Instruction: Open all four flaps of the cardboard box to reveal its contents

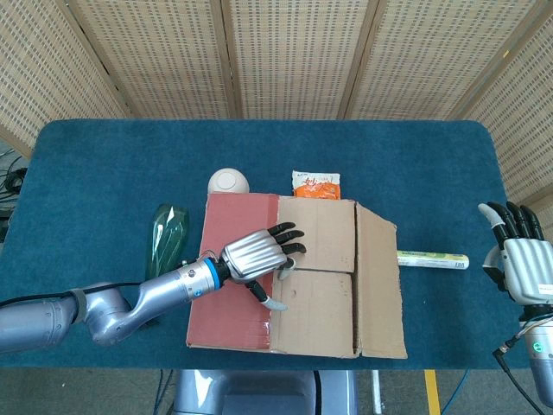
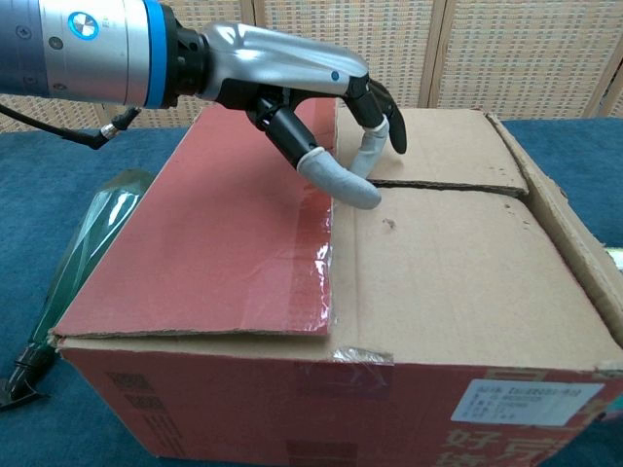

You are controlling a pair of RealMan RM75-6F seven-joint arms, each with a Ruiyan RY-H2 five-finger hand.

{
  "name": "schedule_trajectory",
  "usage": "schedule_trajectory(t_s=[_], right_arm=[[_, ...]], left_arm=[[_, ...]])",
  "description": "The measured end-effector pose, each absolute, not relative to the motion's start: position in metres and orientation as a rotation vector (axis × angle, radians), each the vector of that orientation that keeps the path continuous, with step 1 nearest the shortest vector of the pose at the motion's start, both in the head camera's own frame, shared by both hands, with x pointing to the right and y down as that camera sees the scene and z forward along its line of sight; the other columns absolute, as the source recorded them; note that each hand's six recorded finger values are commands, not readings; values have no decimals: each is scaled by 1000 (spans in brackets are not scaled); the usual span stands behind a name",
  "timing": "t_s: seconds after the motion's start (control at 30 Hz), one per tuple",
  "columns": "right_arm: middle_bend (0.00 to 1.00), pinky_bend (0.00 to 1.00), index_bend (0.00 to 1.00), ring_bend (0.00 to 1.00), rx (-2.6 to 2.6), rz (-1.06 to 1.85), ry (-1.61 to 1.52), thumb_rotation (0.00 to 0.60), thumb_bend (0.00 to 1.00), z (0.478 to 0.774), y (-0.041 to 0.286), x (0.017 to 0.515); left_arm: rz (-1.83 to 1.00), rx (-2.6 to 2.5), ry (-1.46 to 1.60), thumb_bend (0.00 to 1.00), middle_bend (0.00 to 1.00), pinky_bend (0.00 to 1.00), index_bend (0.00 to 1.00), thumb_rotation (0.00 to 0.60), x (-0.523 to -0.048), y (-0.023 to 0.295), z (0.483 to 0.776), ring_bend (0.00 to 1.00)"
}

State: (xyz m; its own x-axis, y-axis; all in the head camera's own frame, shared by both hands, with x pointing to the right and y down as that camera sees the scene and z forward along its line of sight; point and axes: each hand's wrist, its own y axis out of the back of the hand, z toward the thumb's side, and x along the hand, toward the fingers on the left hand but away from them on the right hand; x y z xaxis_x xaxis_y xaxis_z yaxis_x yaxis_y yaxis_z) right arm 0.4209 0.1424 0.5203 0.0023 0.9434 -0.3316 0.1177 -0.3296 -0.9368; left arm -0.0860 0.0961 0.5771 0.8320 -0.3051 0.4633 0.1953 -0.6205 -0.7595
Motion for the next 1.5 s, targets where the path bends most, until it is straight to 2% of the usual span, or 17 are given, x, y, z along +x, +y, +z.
schedule_trajectory(t_s=[0.23, 0.77, 1.5], right_arm=[[114, 0, 106, 0, -1538, 1410, -1133, 600, 1000, 521, 141, 421], [114, 0, 106, 0, -1541, 1415, -1139, 600, 1000, 523, 140, 421], [114, 0, 106, 0, -1544, 1406, -1119, 600, 1000, 523, 135, 414]], left_arm=[[-717, -2108, 104, 38, 204, 0, 623, 210, -89, 91, 572, 71], [-746, -2068, 140, 38, 212, 0, 655, 210, -103, 76, 559, 83], [-727, -2061, 301, 30, 225, 0, 656, 211, -143, 52, 506, 93]])
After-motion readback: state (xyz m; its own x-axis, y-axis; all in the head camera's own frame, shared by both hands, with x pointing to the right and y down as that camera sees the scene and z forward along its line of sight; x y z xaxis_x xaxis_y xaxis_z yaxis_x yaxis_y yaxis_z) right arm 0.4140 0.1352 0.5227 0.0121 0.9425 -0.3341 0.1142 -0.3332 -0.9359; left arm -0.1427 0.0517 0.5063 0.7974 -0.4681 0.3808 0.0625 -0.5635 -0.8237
